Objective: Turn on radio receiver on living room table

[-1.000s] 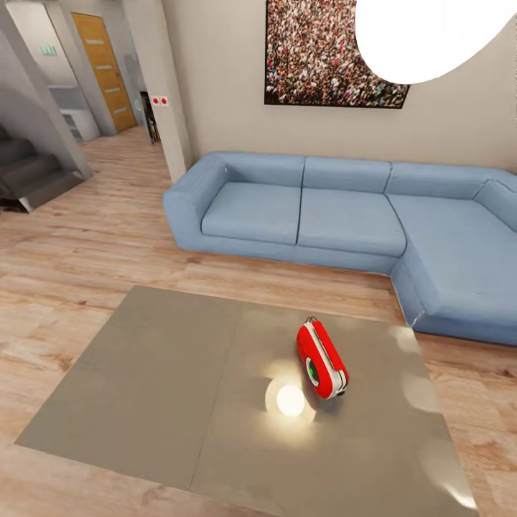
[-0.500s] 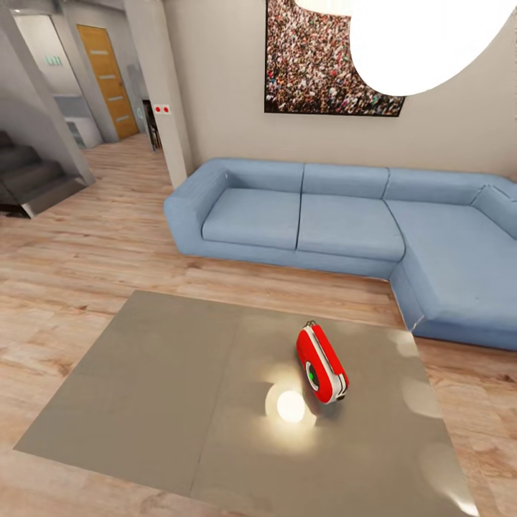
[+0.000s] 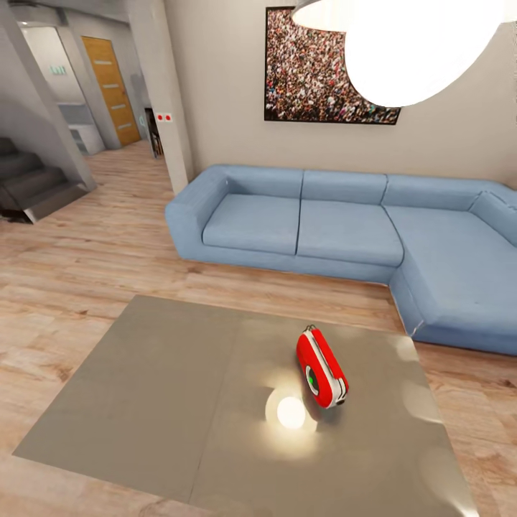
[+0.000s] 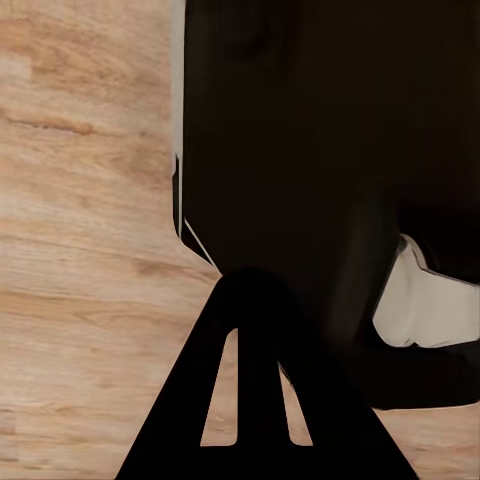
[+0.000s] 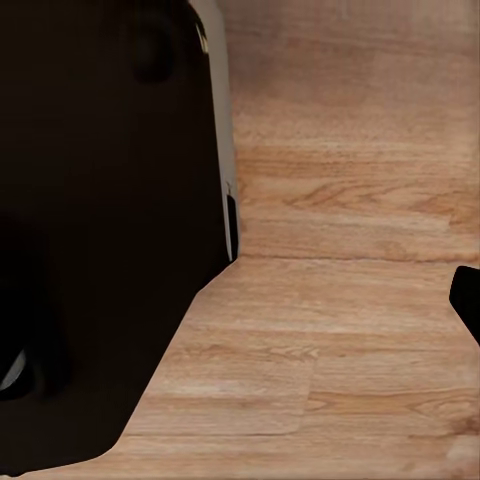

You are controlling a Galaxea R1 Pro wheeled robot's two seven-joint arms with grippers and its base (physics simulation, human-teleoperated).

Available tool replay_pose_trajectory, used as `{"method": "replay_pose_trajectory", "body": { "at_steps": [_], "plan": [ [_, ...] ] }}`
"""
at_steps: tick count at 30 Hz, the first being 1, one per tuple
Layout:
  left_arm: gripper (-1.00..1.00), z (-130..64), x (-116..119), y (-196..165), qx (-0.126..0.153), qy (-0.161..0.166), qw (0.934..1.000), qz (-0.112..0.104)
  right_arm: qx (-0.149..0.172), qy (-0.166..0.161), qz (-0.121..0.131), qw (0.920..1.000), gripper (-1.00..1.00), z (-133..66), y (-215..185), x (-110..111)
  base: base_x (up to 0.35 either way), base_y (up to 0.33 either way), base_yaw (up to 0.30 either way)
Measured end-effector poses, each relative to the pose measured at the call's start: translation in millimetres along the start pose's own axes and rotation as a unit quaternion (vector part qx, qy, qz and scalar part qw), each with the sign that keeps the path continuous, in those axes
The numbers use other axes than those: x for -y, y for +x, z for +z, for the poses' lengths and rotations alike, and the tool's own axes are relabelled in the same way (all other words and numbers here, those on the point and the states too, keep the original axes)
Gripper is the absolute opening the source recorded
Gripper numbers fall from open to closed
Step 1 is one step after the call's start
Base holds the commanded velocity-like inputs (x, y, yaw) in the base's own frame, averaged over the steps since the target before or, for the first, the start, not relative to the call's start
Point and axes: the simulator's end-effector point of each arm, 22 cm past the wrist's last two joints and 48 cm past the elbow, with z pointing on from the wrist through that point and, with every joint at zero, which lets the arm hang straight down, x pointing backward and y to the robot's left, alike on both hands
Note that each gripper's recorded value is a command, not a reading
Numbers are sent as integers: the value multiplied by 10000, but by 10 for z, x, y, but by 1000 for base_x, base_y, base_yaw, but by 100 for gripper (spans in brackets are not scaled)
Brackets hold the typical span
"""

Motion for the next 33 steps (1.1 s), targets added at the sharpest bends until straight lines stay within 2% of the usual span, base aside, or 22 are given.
{"method": "replay_pose_trajectory", "body": {
  "at_steps": [33],
  "plan": [
    [-100,-49,20,-185,238,20,9997,15,230,-10,19,9997,100,-12,-187,-2,0,0,0]
  ]
}}
